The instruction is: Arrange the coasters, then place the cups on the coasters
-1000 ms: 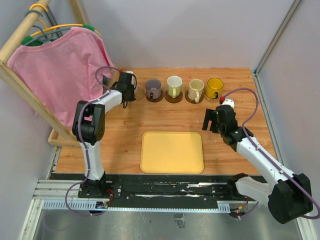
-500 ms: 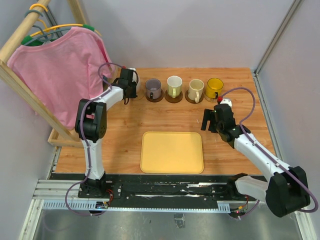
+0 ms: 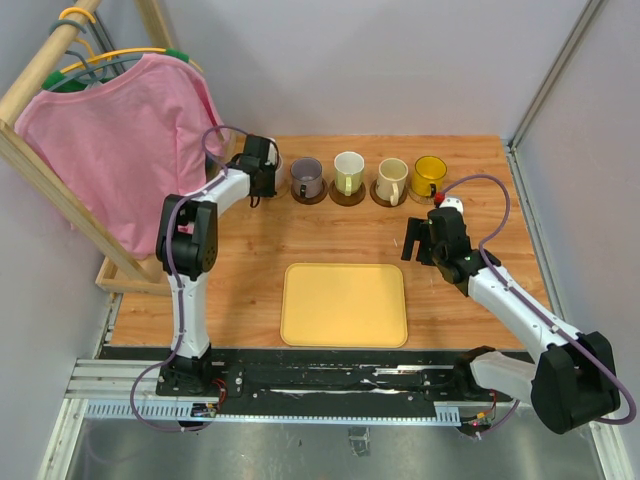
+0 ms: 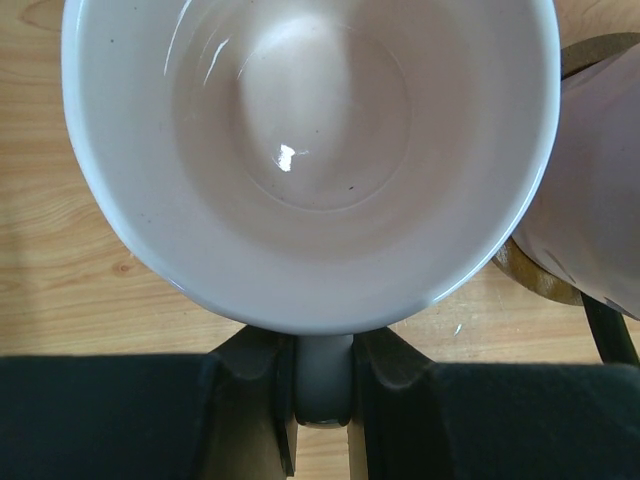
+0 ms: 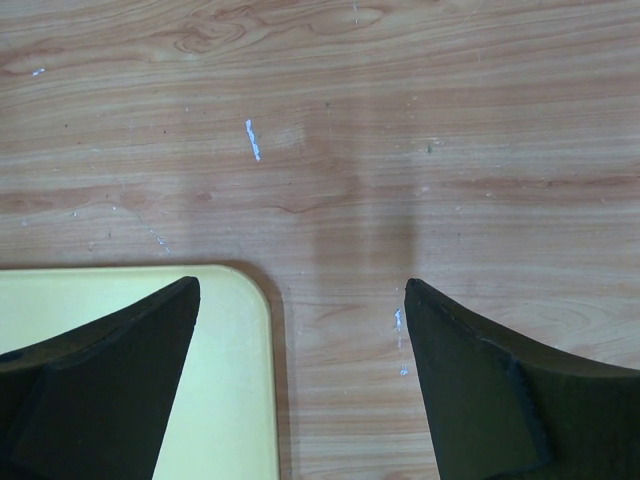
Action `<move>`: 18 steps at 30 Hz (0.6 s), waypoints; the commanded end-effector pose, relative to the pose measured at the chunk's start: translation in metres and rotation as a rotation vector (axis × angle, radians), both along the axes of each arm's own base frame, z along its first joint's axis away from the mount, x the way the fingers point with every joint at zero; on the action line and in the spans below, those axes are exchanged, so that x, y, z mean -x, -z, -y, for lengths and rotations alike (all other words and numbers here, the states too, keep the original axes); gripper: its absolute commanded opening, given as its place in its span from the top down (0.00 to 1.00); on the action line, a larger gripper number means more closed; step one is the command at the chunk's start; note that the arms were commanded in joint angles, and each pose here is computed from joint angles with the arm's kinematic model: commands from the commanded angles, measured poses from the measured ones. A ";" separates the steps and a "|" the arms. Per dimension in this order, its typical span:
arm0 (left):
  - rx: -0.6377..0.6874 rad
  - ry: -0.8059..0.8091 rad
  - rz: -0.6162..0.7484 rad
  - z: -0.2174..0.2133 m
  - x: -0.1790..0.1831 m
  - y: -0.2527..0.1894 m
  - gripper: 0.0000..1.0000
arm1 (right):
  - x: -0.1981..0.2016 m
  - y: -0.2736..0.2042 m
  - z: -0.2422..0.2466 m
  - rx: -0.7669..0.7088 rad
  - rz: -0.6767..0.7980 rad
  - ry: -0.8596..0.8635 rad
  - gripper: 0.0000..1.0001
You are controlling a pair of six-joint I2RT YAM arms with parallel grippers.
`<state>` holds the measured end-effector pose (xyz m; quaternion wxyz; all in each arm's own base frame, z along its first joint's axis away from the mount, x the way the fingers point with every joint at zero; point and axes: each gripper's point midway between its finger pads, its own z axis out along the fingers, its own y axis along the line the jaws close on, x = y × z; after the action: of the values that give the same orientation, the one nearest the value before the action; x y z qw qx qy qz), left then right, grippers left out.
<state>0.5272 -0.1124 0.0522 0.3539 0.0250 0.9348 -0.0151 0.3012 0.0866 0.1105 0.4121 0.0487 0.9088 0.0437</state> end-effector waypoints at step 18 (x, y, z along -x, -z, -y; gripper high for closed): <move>-0.052 0.009 -0.039 0.006 0.021 0.003 0.99 | -0.004 -0.012 0.000 -0.041 0.039 0.018 0.15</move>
<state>0.5220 -0.1198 0.0496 0.3519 0.0358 0.9353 -0.0018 0.3007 0.0890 0.1128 0.4136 0.0480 0.9077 0.0521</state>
